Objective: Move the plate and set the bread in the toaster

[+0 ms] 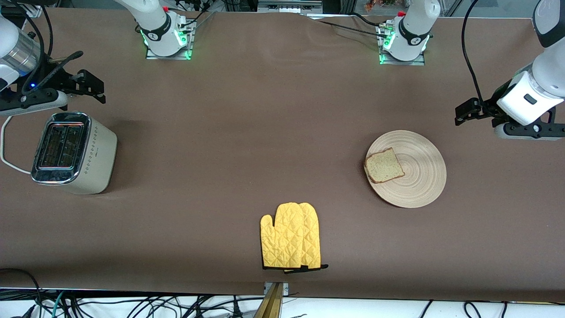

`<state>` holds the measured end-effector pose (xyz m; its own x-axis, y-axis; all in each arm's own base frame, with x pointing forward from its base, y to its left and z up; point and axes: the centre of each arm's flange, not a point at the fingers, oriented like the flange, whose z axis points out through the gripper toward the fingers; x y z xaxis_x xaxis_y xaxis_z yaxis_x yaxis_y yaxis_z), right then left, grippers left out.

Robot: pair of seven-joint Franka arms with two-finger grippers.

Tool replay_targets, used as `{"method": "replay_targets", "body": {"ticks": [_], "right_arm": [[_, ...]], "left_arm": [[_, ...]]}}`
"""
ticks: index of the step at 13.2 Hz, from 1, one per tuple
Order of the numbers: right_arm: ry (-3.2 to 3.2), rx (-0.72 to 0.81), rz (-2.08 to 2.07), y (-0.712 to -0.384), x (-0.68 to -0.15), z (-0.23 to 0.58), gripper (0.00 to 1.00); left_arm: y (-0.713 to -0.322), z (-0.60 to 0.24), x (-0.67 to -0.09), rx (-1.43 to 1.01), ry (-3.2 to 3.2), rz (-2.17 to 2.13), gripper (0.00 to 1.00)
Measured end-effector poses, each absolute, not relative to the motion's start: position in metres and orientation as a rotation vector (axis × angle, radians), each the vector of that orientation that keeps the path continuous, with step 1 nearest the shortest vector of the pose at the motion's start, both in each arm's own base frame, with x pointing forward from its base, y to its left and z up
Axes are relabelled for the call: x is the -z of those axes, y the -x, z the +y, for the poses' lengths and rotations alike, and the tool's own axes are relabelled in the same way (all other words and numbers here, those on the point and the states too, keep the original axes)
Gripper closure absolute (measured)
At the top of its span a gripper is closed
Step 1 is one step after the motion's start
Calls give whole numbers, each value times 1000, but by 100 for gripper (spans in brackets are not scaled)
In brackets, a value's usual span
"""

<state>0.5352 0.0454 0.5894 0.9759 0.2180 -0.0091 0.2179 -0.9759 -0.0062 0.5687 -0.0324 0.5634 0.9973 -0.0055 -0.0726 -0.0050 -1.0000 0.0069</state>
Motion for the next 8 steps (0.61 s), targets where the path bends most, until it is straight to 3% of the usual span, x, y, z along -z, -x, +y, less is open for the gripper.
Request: {"method": "replay_targets", "body": {"ticks": [4,8], "right_arm": [[3118,-15,-343,-535,-589,45,0],[3117,-16,-343,-535,-589,45,0]], "left_arm": [[-575,20,-541,202,-2957,193,0],[-584,101,-472,313,-2760,125,0]]}}
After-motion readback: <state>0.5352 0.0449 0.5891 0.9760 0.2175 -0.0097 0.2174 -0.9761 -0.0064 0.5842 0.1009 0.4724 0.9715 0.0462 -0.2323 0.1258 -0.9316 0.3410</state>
